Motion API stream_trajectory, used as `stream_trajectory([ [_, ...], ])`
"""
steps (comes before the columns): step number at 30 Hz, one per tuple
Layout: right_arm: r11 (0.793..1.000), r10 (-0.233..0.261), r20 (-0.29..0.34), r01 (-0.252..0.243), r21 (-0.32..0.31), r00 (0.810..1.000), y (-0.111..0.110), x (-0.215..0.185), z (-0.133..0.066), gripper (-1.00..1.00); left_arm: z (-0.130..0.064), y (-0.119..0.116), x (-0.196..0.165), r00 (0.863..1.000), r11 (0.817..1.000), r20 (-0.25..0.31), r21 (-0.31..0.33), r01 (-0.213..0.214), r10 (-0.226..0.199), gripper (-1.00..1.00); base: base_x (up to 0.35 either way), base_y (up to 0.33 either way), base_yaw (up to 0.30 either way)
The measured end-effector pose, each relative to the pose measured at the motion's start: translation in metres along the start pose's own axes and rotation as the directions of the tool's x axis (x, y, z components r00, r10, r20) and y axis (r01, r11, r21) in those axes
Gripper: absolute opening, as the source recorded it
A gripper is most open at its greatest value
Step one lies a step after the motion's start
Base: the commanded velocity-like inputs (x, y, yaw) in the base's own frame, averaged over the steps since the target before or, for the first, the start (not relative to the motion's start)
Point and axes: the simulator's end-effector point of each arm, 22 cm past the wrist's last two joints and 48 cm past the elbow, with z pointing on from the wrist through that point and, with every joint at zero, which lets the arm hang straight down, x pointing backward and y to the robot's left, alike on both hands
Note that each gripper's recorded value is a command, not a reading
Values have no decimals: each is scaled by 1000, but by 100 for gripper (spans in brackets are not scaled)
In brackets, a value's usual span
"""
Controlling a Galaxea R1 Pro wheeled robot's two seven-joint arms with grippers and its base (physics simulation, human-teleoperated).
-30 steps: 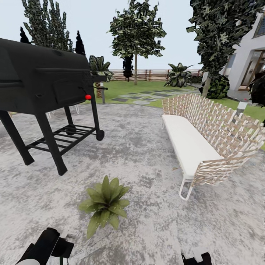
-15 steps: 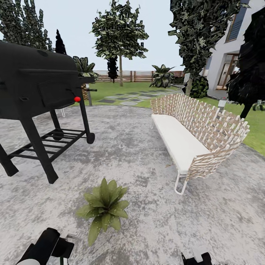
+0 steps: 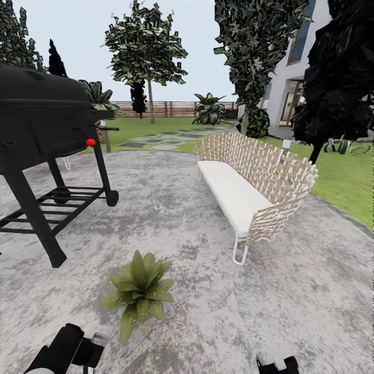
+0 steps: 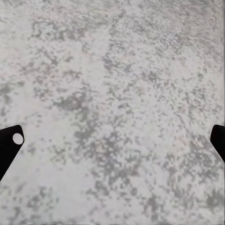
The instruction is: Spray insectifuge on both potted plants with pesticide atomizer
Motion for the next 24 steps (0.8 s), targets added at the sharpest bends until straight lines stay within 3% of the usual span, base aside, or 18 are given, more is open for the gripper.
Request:
stream_trajectory([
  [7,1000,0,1,0,0,1000,0,0,0,100,0,0,0,1000,1000,1,-1,2,-2,-100,-61,319,-21],
  [13,1000,0,1,0,0,1000,0,0,0,100,0,-1,-1,1000,1000,3,2,4,-4,-100,57,307,-225],
  [18,1000,0,1,0,0,1000,0,0,0,100,1,-5,0,1000,1000,-2,8,-5,5,-100,19,52,-259],
  [21,1000,1,1,-1,-1,1000,1,0,0,100,2,-14,-2,996,996,-20,3,-90,90,-100,1,4,-160],
  [22,1000,1,1,-1,-1,1000,1,0,0,100,3,-20,-3,984,985,-39,-9,-173,172,-100,0,1,-46],
  [24,1000,1,1,-1,-1,1000,1,-1,0,100,3,-23,-4,967,968,-57,-21,-249,247,-100,0,0,-19],
])
